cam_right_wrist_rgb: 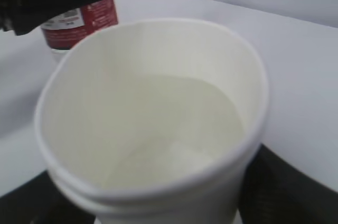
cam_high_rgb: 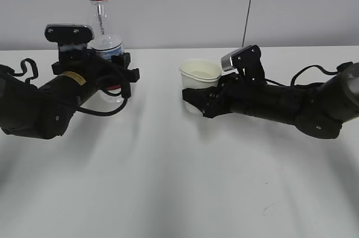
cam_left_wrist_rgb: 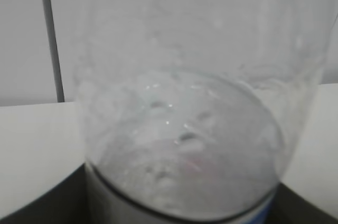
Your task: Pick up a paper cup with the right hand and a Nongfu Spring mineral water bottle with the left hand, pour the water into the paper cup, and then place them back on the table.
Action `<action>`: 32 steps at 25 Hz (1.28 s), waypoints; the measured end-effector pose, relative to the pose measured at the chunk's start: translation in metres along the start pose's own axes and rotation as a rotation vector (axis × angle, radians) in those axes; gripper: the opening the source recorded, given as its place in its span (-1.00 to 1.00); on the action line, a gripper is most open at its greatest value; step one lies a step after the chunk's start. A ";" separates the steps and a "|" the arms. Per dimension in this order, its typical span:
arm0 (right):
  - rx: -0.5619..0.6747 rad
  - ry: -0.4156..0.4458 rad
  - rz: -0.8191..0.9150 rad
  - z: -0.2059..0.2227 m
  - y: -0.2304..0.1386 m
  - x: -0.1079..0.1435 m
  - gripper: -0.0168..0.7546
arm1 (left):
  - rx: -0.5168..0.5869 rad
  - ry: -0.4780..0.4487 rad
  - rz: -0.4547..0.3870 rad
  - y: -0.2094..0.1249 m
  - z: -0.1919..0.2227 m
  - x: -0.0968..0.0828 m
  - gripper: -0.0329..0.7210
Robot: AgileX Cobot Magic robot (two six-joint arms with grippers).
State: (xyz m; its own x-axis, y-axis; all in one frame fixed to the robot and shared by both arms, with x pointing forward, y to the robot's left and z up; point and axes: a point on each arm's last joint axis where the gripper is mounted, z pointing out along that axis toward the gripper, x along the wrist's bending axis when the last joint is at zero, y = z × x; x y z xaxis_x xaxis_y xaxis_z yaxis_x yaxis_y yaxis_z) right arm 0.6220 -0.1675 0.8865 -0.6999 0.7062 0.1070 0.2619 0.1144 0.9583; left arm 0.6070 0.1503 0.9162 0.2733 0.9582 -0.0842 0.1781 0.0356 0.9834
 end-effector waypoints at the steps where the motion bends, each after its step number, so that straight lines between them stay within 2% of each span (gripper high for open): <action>1: 0.004 -0.022 0.010 0.000 0.000 -0.002 0.38 | -0.005 -0.002 0.002 -0.001 0.000 0.000 0.16; 9: 0.006 -0.119 0.020 0.000 -0.001 -0.011 0.38 | -0.022 -0.030 0.035 -0.018 0.005 -0.001 0.15; 18: -0.028 -0.303 0.071 -0.004 0.001 -0.027 0.38 | -0.025 -0.029 0.035 -0.021 0.007 -0.001 0.15; 27: 0.024 -0.423 0.102 0.000 -0.031 -0.040 0.38 | -0.039 -0.030 0.035 -0.020 0.007 -0.001 0.15; 32: -0.018 -0.465 0.099 0.001 -0.039 -0.045 0.38 | -0.039 -0.030 0.035 -0.020 0.007 -0.001 0.15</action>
State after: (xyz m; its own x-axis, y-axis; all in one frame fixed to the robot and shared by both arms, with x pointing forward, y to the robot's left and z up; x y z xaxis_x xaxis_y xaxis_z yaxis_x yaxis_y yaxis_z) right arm 0.6441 -0.2027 0.8440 -0.2996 0.9514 0.0718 0.2975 0.0217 0.9545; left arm 0.6101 0.1464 0.8959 0.3066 0.9503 -0.0538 0.1310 0.0139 0.9913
